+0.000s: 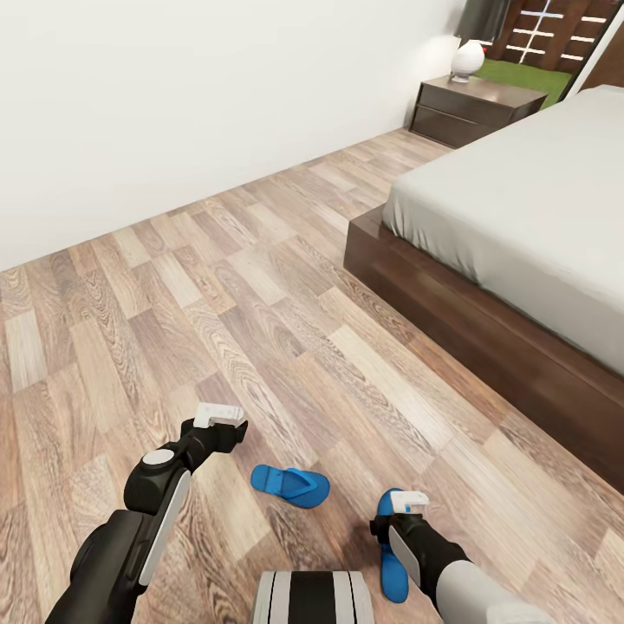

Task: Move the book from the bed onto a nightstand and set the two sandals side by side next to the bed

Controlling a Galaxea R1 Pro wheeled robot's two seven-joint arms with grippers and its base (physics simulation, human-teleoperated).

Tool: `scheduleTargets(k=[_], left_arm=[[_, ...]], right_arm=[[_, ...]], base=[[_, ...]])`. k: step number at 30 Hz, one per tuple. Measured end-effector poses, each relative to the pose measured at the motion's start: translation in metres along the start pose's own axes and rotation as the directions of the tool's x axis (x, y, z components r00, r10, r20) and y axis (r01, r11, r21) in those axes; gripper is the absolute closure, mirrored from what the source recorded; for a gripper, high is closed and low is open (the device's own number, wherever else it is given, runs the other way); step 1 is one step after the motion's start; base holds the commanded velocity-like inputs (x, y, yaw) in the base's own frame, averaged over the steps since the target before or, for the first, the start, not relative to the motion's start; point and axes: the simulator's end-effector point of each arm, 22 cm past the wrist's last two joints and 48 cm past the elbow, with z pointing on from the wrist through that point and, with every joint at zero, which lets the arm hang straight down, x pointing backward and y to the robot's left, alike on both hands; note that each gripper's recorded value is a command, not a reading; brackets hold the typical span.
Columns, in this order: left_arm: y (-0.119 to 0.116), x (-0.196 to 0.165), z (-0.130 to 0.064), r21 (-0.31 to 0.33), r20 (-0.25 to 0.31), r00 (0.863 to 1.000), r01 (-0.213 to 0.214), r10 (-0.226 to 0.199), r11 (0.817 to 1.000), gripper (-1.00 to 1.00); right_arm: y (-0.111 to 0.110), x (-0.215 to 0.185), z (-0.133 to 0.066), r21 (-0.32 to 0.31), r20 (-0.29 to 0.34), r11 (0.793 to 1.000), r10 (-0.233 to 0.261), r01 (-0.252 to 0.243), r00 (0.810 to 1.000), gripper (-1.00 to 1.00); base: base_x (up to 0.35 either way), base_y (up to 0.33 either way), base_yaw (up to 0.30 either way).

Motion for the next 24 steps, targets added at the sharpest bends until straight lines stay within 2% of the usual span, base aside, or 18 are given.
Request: scheduleTargets(k=[11, 24], left_arm=[[0.000, 0.016, 0.011, 0.003, -0.032, 0.999, 0.003, -0.003, 1.000, -1.00], [0.000, 0.016, 0.011, 0.003, -0.032, 0.999, 0.003, -0.003, 1.000, -1.00]], right_arm=[[0.000, 0.011, 0.011, 0.001, -0.028, 1.000, -0.003, 0.003, 1.000, -1.00], [0.000, 0.007, 0.011, 0.001, -0.022, 1.000, -0.002, 0.002, 1.000, -1.00]], base=[[0.000, 0.000, 0.000], [0.000, 0.000, 0.000]])
